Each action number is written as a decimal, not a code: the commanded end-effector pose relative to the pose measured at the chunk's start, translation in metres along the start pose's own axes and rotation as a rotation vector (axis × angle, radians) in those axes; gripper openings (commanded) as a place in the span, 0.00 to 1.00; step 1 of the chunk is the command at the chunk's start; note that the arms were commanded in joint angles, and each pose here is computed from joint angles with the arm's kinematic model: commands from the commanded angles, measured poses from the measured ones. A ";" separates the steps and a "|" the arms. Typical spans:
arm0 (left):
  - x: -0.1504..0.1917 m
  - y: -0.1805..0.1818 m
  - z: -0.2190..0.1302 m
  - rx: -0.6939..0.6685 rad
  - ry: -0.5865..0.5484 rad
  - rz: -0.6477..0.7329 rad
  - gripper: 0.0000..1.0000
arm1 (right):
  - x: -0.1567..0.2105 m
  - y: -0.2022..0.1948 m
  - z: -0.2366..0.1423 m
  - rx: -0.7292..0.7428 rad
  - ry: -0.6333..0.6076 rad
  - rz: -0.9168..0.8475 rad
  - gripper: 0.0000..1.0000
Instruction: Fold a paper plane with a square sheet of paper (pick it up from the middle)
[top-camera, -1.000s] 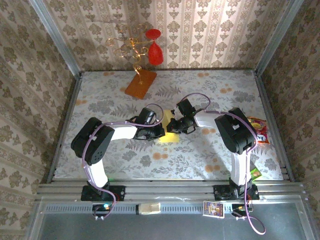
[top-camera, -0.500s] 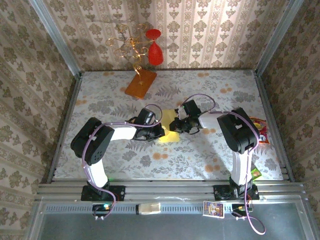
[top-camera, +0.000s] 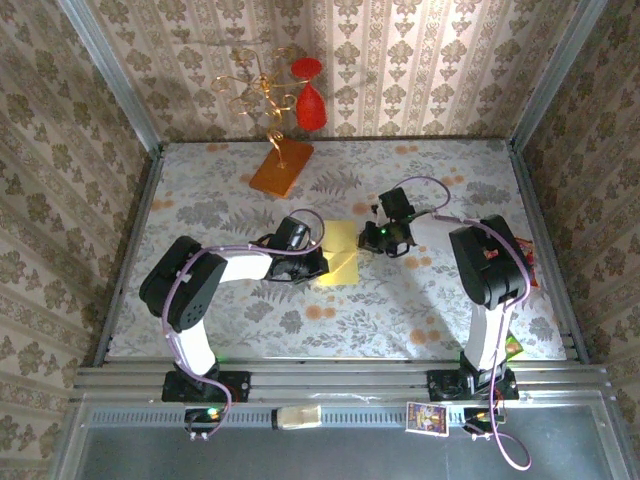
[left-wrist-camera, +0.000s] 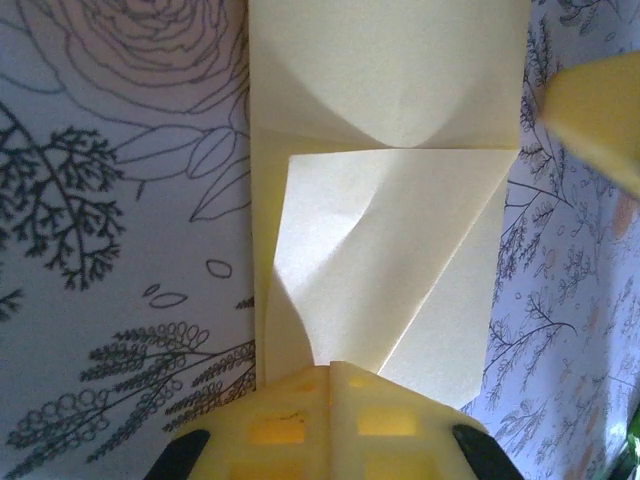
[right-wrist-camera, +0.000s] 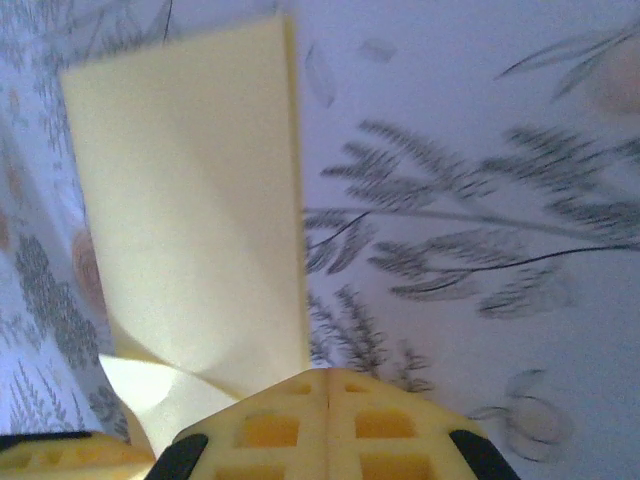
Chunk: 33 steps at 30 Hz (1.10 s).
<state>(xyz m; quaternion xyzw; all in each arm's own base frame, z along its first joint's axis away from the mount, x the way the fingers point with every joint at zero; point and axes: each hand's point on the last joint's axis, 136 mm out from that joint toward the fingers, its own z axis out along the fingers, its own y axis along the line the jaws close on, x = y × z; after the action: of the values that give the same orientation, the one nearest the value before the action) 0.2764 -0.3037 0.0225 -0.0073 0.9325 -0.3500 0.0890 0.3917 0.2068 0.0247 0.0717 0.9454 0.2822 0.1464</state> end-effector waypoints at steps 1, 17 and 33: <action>-0.005 -0.014 -0.012 0.013 -0.019 0.048 0.00 | -0.011 0.008 -0.025 0.000 -0.071 0.022 0.07; -0.057 -0.026 -0.011 0.111 -0.137 0.017 0.26 | 0.031 0.026 -0.027 -0.129 0.030 0.151 0.35; -0.043 0.012 0.013 0.053 -0.112 -0.108 0.25 | 0.049 0.033 -0.005 -0.134 0.117 0.295 0.35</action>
<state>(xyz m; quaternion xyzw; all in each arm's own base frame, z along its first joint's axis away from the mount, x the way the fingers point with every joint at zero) 0.3279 -0.3064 0.0302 -0.0528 0.9086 -0.3904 0.1385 0.3474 0.2343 0.0373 0.1717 0.9153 0.3574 0.0713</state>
